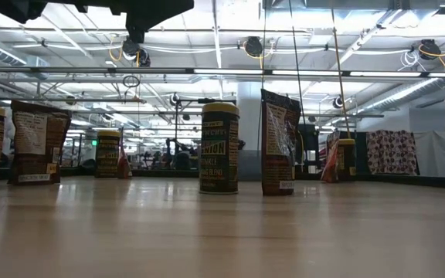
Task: Sort spices by type
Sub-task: Put the green seasoning bottle into the right white bin
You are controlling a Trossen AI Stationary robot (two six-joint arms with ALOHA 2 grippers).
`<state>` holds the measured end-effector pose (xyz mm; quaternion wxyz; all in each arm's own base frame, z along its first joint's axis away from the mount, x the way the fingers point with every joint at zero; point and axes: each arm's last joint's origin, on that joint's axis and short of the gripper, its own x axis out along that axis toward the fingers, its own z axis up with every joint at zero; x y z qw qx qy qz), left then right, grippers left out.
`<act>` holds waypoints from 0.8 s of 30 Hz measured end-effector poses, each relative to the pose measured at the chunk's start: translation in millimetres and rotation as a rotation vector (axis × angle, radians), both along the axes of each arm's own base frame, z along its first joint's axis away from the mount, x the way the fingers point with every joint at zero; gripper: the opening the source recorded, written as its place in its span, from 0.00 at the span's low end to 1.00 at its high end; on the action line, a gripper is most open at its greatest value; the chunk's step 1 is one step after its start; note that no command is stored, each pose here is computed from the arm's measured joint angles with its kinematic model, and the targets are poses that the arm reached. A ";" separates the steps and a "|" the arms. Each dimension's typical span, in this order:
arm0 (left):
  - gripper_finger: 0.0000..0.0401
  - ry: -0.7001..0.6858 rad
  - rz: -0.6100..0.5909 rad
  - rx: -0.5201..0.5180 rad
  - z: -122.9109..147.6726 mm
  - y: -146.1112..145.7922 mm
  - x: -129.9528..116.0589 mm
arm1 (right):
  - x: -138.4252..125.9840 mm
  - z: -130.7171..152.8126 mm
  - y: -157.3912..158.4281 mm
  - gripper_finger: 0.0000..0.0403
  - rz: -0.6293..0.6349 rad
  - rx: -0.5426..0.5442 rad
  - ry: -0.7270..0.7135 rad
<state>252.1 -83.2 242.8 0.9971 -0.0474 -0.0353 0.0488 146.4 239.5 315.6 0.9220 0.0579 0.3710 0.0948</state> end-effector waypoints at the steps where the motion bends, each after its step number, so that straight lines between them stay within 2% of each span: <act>1: 0.62 0.000 0.000 0.000 0.0 0.0 0.0 | -0.3 -2.5 1.1 0.47 0.000 -0.005 -0.001; 5: 0.62 0.004 0.000 0.002 -0.4 0.0 0.0 | -3.3 -17.8 6.1 0.47 -0.005 0.002 0.010; 11: 0.62 0.015 0.001 0.008 -1.4 0.2 0.2 | -6.4 -39.0 2.6 0.47 -0.104 0.020 0.027; 24: 0.62 0.022 0.003 0.009 -2.1 0.4 0.3 | -2.7 -59.1 7.9 0.47 -0.162 0.018 0.024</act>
